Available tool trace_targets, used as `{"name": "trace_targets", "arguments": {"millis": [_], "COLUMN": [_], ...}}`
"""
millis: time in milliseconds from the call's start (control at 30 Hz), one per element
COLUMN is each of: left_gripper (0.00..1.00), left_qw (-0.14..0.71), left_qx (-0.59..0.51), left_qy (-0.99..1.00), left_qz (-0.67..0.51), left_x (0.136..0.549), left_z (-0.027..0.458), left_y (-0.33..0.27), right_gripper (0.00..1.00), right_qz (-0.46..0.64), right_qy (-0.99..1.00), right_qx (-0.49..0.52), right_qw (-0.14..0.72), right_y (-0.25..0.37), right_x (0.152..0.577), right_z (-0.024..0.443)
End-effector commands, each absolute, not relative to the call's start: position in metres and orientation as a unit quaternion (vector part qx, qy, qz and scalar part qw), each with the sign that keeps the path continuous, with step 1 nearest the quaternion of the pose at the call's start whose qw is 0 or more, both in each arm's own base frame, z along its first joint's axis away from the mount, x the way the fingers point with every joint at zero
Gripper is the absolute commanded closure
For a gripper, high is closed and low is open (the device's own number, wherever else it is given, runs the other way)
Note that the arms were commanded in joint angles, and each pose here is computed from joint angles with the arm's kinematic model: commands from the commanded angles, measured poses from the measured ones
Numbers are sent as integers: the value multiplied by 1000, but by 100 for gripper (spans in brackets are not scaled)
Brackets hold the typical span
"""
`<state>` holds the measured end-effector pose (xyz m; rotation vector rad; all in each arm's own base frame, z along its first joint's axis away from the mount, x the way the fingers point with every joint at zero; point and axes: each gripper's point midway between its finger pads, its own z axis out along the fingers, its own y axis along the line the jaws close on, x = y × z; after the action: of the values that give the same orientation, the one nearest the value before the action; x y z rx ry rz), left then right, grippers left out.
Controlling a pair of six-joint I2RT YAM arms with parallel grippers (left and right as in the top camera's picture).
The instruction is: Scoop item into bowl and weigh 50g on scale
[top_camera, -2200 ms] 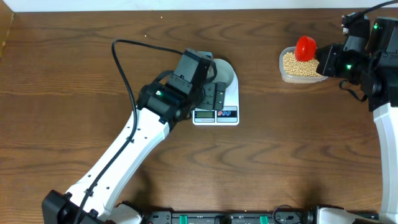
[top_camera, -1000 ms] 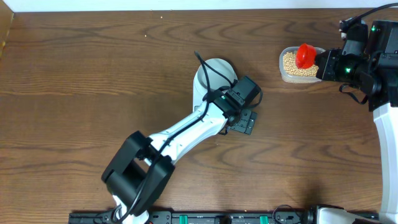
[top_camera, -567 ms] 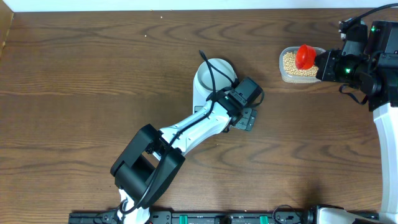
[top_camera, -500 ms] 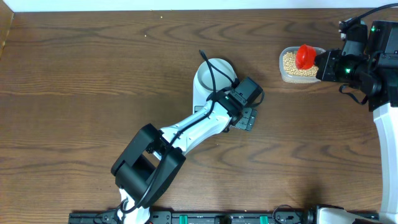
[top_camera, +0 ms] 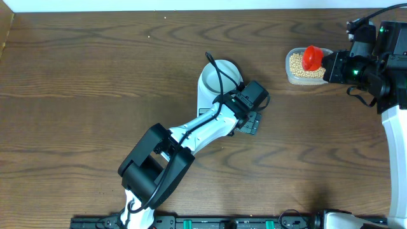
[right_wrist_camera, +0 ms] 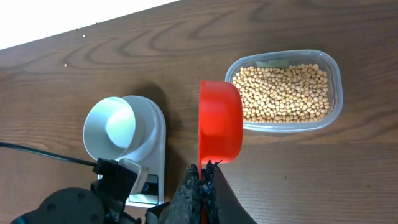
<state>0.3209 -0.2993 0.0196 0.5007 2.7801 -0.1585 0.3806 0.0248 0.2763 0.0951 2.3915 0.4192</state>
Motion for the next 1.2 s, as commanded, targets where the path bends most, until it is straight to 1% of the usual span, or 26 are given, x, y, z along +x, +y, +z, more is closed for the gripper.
{"name": "trace_targets", "arguments": {"millis": [0, 1000, 1167], "left_gripper": [12, 12, 12], "left_qw": [155, 149, 142], "left_qx": [170, 177, 177], "left_qy": [972, 972, 973], "left_qz": [-44, -44, -40], "left_x": [324, 322, 321], "left_z": [15, 9, 2], "left_y": [-292, -293, -292], "right_gripper": [99, 99, 99], "right_qz": [156, 156, 156], "right_qy": [920, 920, 920], "right_qx": [34, 34, 34], "right_qw": [359, 359, 359], "right_y": [22, 22, 22], "right_x": [380, 380, 380], "right_z": [284, 283, 283]}}
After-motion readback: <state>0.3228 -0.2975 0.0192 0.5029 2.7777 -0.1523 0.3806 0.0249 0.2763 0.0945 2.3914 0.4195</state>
